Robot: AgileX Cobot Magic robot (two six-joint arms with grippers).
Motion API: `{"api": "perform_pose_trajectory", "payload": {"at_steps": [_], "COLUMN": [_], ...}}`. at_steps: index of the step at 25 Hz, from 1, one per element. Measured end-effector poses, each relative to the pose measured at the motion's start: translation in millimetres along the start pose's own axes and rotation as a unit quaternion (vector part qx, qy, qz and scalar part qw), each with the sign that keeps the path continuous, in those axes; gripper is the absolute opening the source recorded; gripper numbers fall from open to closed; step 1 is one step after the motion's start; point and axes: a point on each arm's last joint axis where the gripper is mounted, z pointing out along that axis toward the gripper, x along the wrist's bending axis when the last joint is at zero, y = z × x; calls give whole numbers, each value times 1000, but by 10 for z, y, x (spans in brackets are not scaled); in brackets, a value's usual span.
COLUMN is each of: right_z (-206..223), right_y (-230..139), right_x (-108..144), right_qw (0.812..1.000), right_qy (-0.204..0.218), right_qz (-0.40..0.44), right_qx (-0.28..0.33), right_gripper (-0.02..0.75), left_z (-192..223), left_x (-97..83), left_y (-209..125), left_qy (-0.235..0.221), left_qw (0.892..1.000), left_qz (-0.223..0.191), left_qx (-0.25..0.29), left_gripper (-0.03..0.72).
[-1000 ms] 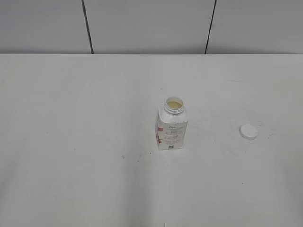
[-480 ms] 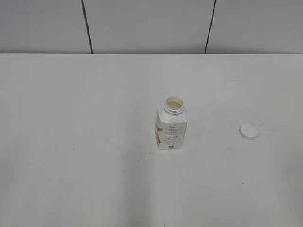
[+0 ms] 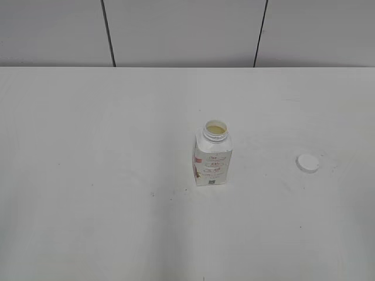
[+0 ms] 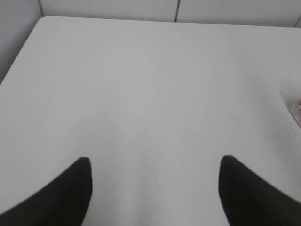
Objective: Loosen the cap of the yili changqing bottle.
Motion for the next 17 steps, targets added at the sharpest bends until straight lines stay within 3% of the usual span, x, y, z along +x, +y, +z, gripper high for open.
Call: {"api": "perform_pose_trajectory", "payload": {"at_steps": [4,17], "right_z": [0,0], "right_y": [0,0], "right_x": [0,-1], "right_qw": [1000,1000], "right_qy": [0,-1], "right_qz": [0,0], "right_qx": [0,0], "right_gripper": [496,495], "left_z": [0,-1], "left_x": [-46,-55], "left_y": [-1,-1], "left_qy": [-26,-30], "left_qw": [999,999], "left_qz": [23,28], "left_qx": [0,0], "left_gripper": [512,508]}}
